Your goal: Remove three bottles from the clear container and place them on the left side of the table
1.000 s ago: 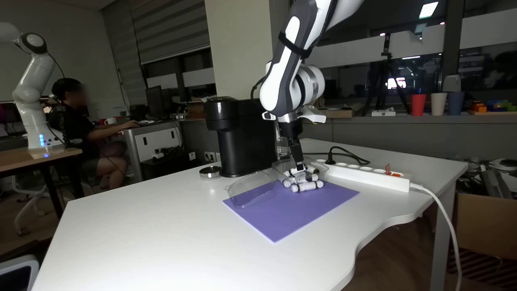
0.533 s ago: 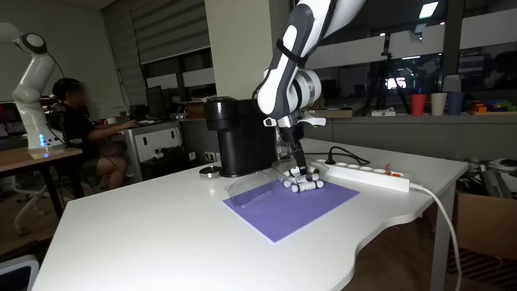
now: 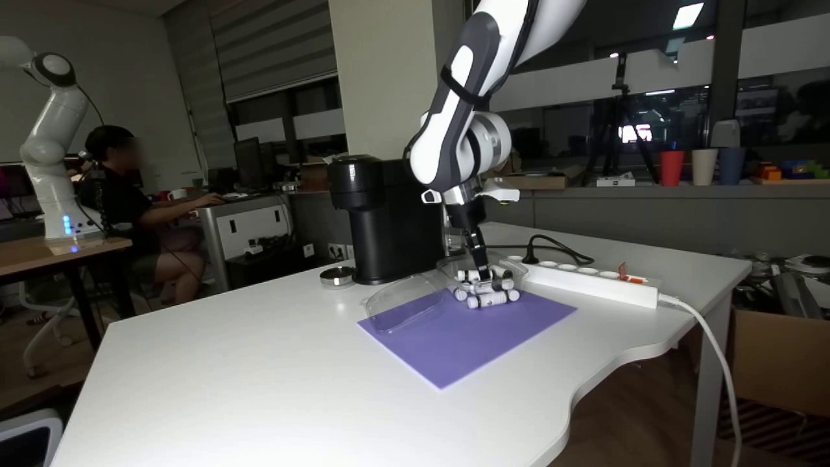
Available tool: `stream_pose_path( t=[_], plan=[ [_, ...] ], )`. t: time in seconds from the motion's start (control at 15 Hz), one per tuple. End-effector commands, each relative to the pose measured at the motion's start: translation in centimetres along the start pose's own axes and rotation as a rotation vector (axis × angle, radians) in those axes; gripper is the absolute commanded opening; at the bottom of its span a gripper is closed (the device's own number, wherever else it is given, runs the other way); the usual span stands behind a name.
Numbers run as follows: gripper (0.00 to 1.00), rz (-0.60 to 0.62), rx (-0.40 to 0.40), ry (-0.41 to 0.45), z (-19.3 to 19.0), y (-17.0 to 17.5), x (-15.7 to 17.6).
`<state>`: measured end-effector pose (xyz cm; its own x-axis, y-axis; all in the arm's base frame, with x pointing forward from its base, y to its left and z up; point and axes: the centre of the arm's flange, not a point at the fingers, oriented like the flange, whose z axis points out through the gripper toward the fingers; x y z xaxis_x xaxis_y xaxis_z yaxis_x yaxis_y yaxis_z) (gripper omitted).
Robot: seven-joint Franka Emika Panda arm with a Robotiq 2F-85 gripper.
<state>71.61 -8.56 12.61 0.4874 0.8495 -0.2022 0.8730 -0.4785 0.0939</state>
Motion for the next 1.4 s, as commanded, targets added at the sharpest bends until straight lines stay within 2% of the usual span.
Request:
stream_pose_path(
  t=[0.0,0.07,0.4,0.53,0.6,0.67,0.8,1.07,1.27,1.33],
  plan=[
    [0.05,0.028,0.000,0.017,-1.8,0.8,0.5],
    [0.07,0.017,0.012,0.032,-3.0,0.7,0.6],
    [0.07,-0.036,-0.055,0.147,-13.9,-0.6,1.7],
    [0.07,0.000,-0.021,0.192,-16.8,-1.6,3.2],
    [0.07,0.051,0.039,0.187,-17.6,-2.5,4.6],
    [0.07,0.076,0.092,0.191,-18.0,-3.7,5.9],
    [0.07,0.136,0.175,0.126,-17.8,-6.5,8.9],
    [0.07,0.253,0.284,-0.015,-15.8,-13.7,14.8],
    [0.07,0.327,0.400,-0.093,-14.2,-17.8,17.2],
    [0.07,0.256,0.335,-0.067,-14.3,-16.8,16.8]
  ],
)
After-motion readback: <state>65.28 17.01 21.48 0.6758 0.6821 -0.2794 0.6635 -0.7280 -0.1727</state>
